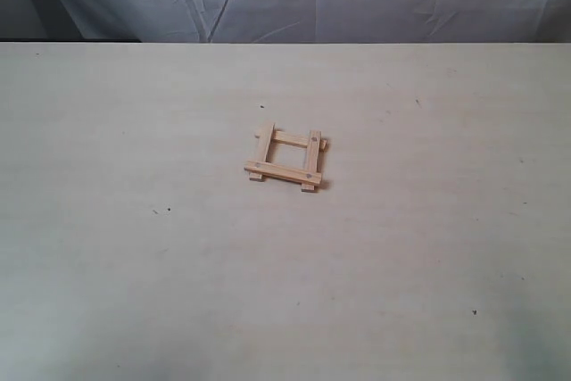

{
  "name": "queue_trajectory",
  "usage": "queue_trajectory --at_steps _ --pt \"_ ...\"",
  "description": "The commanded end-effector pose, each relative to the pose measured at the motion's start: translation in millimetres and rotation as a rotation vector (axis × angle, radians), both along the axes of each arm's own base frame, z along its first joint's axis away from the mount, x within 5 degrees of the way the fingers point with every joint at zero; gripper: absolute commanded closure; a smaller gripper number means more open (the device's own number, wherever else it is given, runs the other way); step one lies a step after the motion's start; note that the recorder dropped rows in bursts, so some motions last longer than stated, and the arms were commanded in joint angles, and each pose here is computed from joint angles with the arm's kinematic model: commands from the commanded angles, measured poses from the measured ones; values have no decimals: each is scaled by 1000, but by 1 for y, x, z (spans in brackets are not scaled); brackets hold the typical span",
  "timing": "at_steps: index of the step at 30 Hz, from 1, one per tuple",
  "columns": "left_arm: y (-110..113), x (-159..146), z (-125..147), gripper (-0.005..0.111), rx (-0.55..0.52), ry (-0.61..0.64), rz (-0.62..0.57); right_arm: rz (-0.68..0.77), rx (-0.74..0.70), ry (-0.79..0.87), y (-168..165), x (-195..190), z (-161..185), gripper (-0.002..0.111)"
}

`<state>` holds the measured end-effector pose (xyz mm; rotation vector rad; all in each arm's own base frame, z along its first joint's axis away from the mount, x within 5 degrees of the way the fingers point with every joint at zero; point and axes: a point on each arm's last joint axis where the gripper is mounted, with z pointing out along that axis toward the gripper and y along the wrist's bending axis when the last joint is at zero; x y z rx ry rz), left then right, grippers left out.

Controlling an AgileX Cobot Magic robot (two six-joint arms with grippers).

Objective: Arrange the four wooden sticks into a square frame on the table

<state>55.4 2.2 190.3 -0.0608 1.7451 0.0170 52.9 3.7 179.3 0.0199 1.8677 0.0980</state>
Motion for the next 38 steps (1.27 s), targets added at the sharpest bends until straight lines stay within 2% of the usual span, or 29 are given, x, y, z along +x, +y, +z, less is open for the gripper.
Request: queue_trajectory --at_steps 1,38 --pt "1 0 0 107 8 -9 6 -5 -1 -20 0 0 1 109" --pt "1 0 0 107 12 -9 6 -4 15 -19 0 0 1 109"
